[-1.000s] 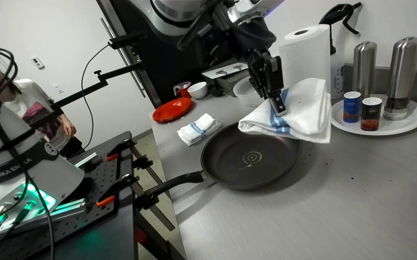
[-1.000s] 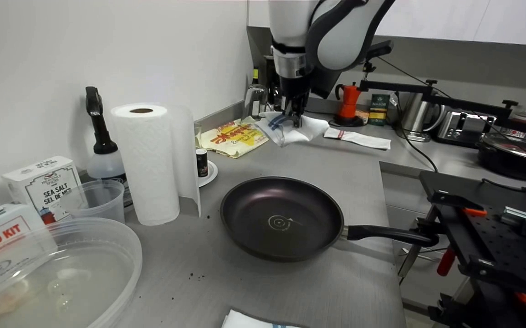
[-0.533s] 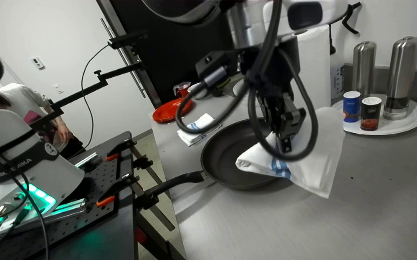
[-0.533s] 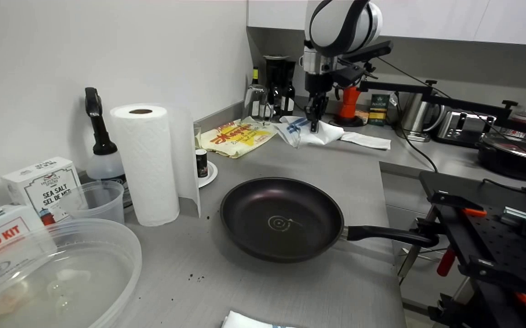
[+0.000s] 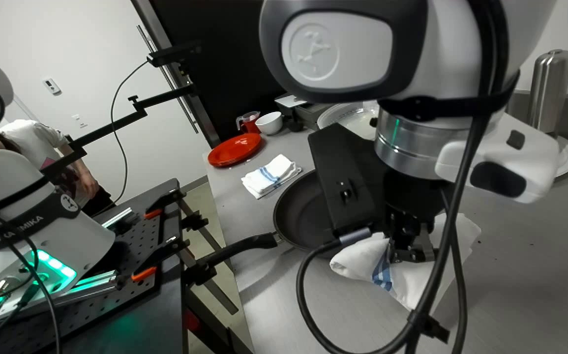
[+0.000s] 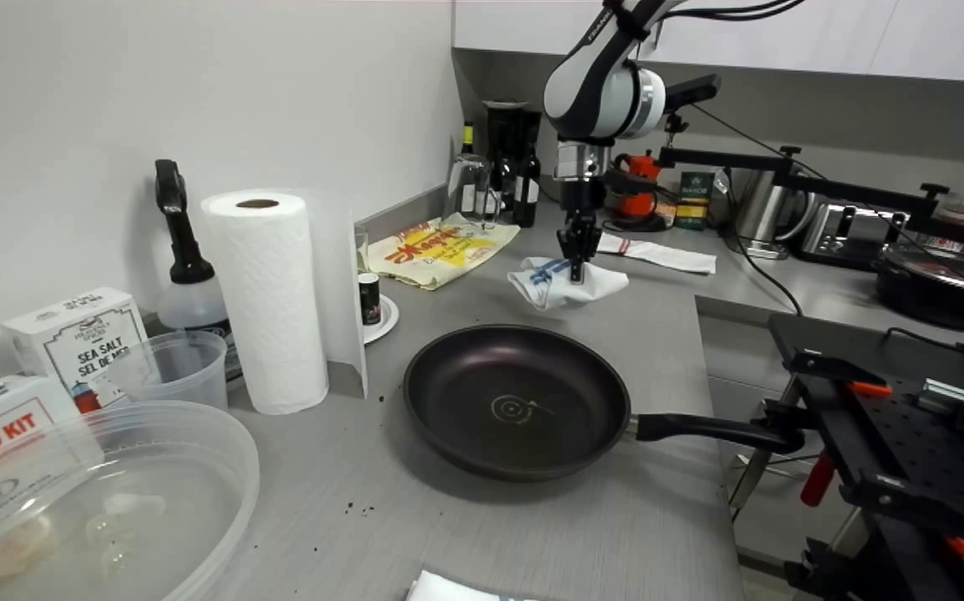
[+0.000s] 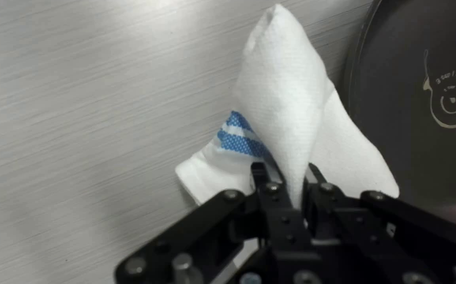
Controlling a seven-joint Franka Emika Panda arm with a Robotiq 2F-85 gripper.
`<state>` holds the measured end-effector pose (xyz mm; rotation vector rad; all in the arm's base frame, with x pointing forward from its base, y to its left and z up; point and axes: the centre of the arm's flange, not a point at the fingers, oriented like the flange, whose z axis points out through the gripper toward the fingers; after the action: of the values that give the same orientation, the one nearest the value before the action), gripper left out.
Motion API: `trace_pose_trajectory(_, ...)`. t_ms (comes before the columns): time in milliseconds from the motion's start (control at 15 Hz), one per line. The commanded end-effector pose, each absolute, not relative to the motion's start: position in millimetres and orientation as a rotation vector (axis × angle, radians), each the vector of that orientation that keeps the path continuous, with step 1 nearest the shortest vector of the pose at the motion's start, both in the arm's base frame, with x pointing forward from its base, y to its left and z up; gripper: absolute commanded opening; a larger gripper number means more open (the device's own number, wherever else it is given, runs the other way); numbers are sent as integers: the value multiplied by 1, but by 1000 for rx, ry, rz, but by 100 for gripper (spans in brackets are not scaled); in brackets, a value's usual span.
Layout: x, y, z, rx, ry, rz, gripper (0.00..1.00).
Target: Use the white and blue towel to wipe the black pan
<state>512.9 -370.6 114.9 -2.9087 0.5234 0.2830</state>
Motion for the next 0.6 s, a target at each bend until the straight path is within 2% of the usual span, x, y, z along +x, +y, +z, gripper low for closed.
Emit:
trace_pose_trajectory(0, 540, -388, 83, -2868, 528, 347, 3)
trace_pose_trajectory(67, 542, -389, 76, -2871, 528, 360, 3)
trace_pose_trajectory(133, 544, -389, 70, -2868, 531, 369, 37)
trace_pose_trajectory(267, 546, -388, 67, -2872, 519, 382, 44)
trace_pose_trajectory(533, 545, -384, 86, -2855, 491, 412, 74)
